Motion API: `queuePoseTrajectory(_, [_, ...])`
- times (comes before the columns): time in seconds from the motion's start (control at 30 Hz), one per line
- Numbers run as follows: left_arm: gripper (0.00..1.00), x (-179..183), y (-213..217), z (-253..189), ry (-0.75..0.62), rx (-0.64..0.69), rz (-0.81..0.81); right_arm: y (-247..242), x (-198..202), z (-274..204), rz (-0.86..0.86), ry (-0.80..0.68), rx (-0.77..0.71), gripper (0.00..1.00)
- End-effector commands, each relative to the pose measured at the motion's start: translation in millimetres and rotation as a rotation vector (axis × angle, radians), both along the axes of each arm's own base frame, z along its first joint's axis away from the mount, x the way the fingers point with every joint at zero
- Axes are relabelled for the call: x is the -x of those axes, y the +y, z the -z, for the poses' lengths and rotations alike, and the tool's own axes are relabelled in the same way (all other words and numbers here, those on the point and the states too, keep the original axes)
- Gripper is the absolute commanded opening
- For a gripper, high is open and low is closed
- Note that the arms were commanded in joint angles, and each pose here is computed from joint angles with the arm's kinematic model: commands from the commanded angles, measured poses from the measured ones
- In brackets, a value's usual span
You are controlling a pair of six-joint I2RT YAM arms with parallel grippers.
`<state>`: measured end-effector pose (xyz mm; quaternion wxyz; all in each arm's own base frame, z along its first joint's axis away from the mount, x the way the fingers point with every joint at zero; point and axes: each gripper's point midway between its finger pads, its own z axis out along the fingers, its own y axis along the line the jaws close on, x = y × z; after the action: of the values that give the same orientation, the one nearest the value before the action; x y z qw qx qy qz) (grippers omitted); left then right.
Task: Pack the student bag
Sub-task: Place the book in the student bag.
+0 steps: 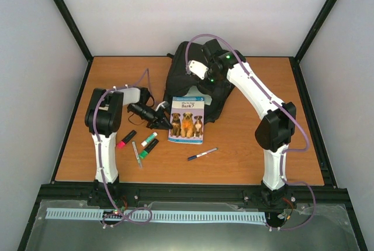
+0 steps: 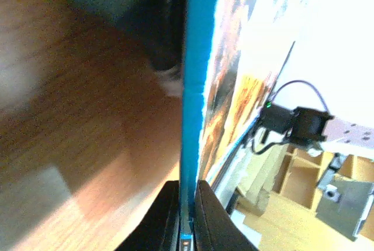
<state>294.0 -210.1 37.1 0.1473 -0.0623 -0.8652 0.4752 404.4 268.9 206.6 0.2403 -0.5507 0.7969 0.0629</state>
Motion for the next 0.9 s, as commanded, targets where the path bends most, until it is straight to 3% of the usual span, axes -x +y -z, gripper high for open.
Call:
queuePoseTrajectory(0.0, [0.03,-15.7,-14.5,-30.4,-0.064,0.131,-0.01,8.1,0.7,-19.8,-0.011,-0.029,-0.056,0.03])
queuePoseTrajectory(0.27, [0.01,-29.2,-27.8,-71.1,-0.098,0.318,-0.014,5.6,10.0,-19.8,-0.037,-0.016,-0.051,0.03])
queuePoseTrajectory(0.6, [0.01,-43.7,-34.0,-80.4,-0.084,0.371,-0.001,2.0,15.1,-22.9,-0.045,-0.018,-0.045,0.03])
queuePoseTrajectory(0.73, [0.01,-54.2,-32.9,-52.5,-0.046,0.281,-0.006,1.4,16.6,-22.3,-0.053,-0.018,-0.04,0.03])
queuePoseTrajectory(0.87, [0.01,-71.8,-24.9,-19.4,-0.057,0.1,0.021,-0.3,19.3,-20.0,-0.058,-0.012,-0.033,0.03])
